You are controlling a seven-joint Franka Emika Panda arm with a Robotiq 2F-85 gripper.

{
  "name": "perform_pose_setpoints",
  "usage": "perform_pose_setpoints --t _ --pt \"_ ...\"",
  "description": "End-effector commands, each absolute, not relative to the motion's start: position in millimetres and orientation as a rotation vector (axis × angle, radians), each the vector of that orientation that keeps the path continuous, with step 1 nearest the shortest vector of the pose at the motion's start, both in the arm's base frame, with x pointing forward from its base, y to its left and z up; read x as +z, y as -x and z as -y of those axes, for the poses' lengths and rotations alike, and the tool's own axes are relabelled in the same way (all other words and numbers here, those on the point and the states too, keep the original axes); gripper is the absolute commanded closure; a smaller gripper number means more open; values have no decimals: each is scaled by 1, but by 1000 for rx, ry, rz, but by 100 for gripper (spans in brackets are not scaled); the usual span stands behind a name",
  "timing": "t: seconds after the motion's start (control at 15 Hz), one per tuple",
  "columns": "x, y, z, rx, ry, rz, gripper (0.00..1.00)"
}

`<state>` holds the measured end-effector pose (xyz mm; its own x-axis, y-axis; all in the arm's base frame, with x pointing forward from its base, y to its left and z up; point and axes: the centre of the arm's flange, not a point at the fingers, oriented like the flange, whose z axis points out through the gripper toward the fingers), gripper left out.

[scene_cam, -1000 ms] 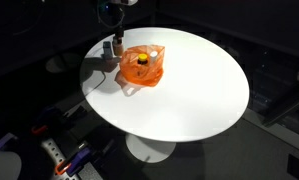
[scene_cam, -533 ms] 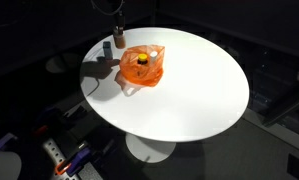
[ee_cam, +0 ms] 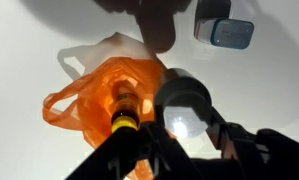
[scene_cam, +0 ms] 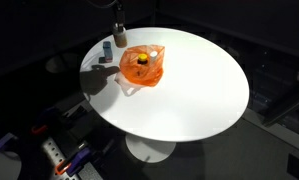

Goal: Pick up the white medicine bottle from the table and put it in the orange plastic bag

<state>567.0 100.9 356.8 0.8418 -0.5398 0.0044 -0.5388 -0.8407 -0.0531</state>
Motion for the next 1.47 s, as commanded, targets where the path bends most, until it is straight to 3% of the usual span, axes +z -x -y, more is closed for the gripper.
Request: perform_pose_setpoints --t 0.0,0.53,1.4 --pt "366 -551 -73 -33 2934 -961 81" --pt "345 -550 -21 41 2891 -1102 81" --pt "296 -569 -17 158 2924 -1091 81"
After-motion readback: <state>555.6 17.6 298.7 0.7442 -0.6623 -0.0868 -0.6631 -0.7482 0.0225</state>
